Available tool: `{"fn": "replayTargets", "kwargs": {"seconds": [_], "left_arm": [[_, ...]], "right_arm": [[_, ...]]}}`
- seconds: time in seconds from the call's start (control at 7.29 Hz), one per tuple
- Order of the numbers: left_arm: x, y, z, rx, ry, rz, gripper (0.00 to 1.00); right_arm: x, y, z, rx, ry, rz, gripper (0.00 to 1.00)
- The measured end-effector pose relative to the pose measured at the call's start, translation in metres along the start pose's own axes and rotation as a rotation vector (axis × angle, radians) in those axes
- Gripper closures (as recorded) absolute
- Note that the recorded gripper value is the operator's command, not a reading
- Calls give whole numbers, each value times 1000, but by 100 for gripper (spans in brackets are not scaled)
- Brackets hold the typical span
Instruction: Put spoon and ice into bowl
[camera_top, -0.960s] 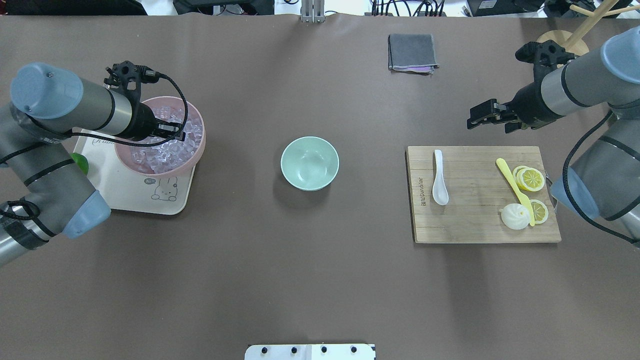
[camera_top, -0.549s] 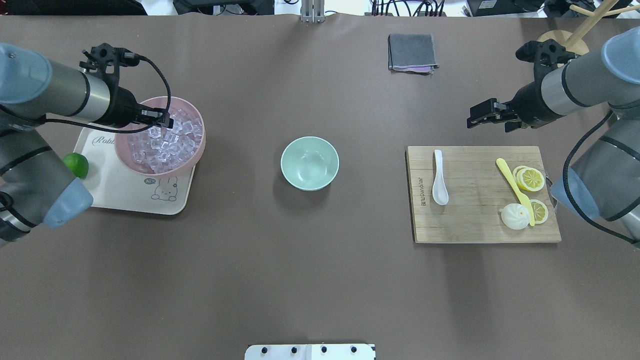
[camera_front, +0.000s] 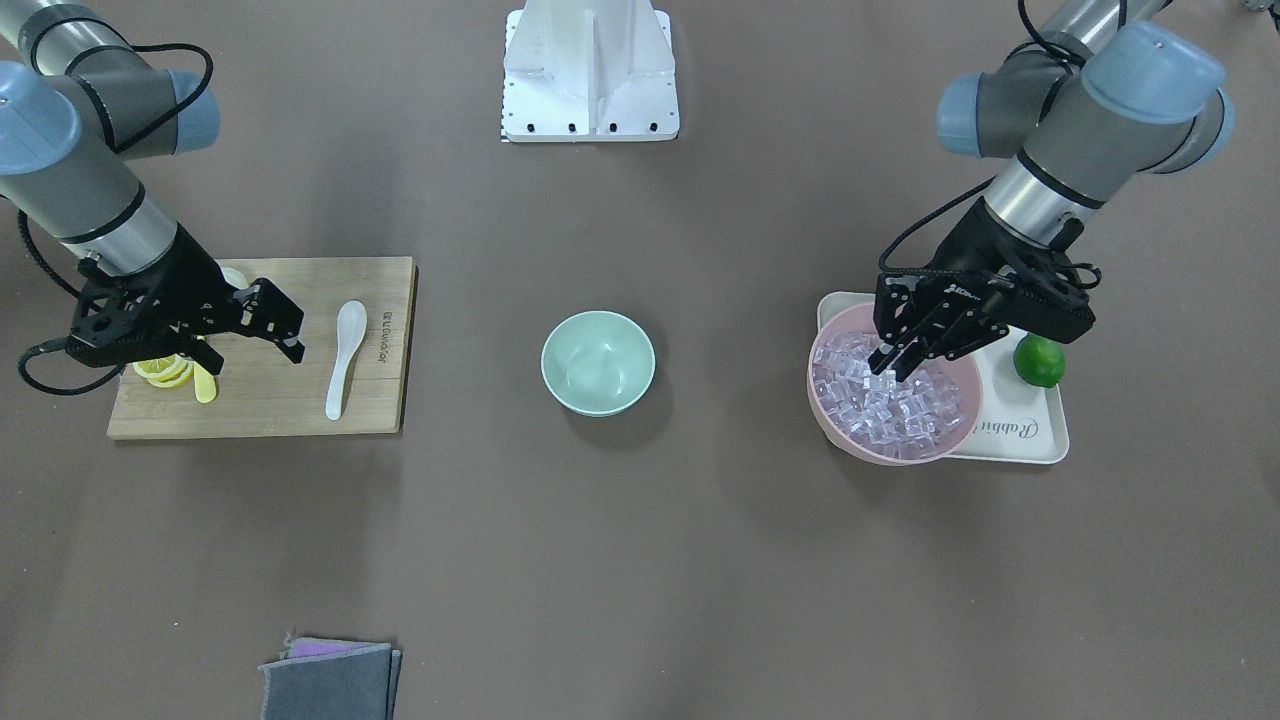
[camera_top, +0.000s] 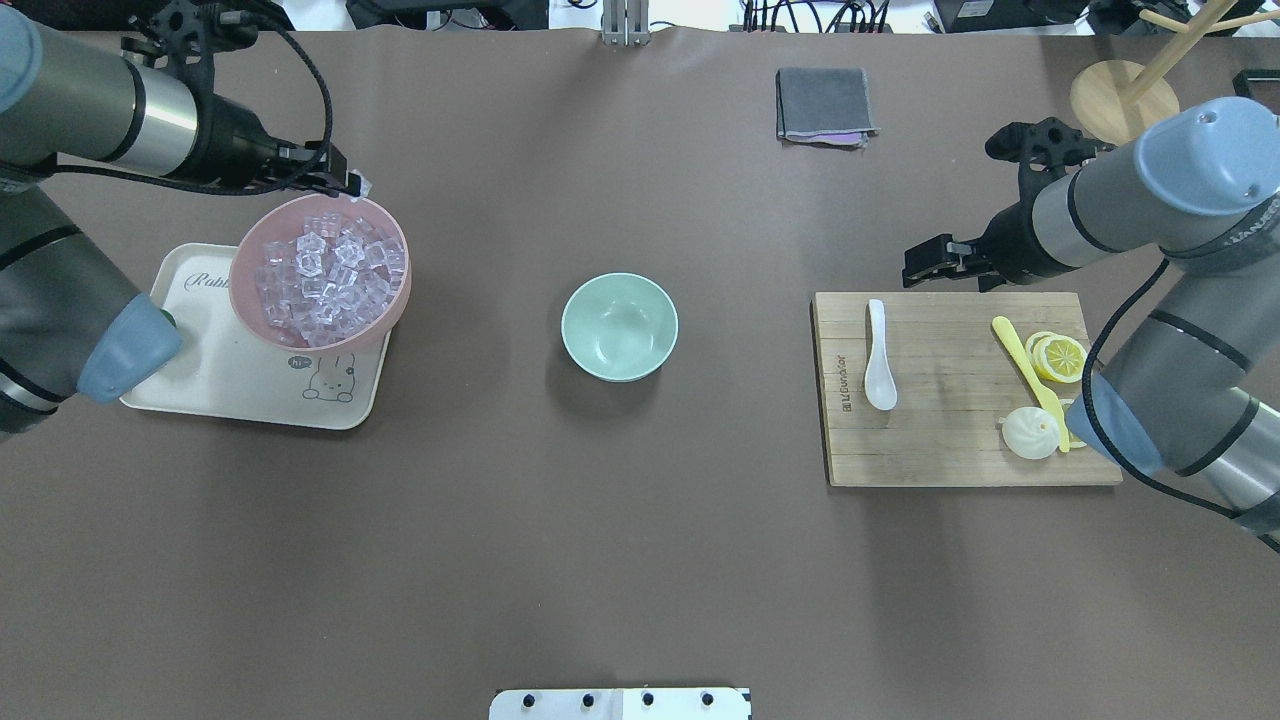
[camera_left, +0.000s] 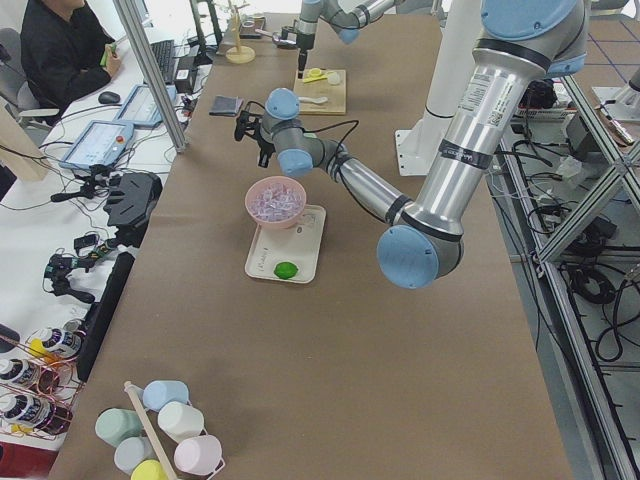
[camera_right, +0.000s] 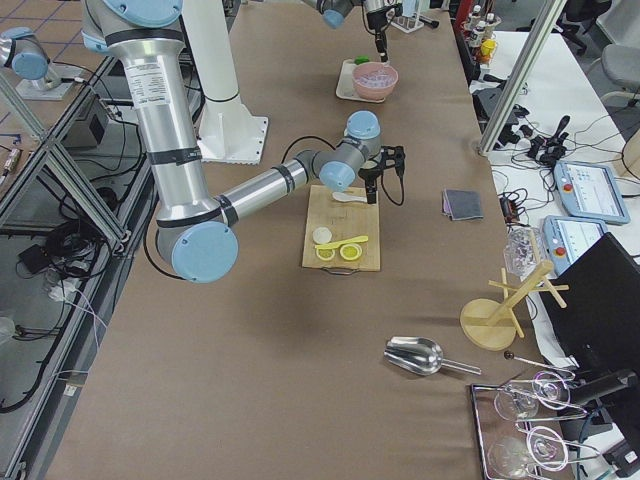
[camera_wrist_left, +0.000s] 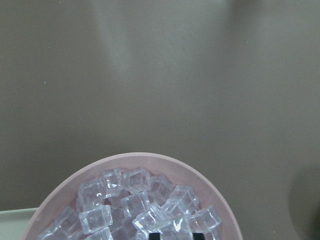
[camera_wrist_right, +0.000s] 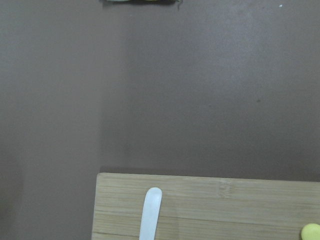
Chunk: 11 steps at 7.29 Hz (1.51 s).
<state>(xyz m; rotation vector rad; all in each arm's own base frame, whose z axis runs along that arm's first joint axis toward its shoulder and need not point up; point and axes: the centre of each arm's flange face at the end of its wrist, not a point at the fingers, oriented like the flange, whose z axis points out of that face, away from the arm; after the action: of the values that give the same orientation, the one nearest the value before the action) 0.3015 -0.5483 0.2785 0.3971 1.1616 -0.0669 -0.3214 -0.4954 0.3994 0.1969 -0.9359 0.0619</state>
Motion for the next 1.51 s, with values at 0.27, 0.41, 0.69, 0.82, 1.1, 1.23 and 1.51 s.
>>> {"fn": "replayTargets", "kwargs": {"seconds": [0.27,0.41,0.69,0.82,1.1,1.23,1.51], "left_arm": [[31,-7,2,0,19,-37,100],[36,-7,4,-2,23,-39,100],[49,-1,10,-14,35,-29,100],[52,2,13,-19,38,-25,100],[53,4,14,-22,40,-22,100],[53,4,15,-23,38,-21,100],[50,4,18,-25,35,-19,100]], "right_arm": [[-14,23,34,-19,42,-24,0],[-21,34,54,-20,70,-40,2],[-29,42,84,-34,106,-54,12],[-35,39,89,-36,114,-53,12],[-51,33,80,-40,127,-46,12],[-56,31,74,-40,127,-45,12],[-61,29,71,-38,128,-43,34]]}}
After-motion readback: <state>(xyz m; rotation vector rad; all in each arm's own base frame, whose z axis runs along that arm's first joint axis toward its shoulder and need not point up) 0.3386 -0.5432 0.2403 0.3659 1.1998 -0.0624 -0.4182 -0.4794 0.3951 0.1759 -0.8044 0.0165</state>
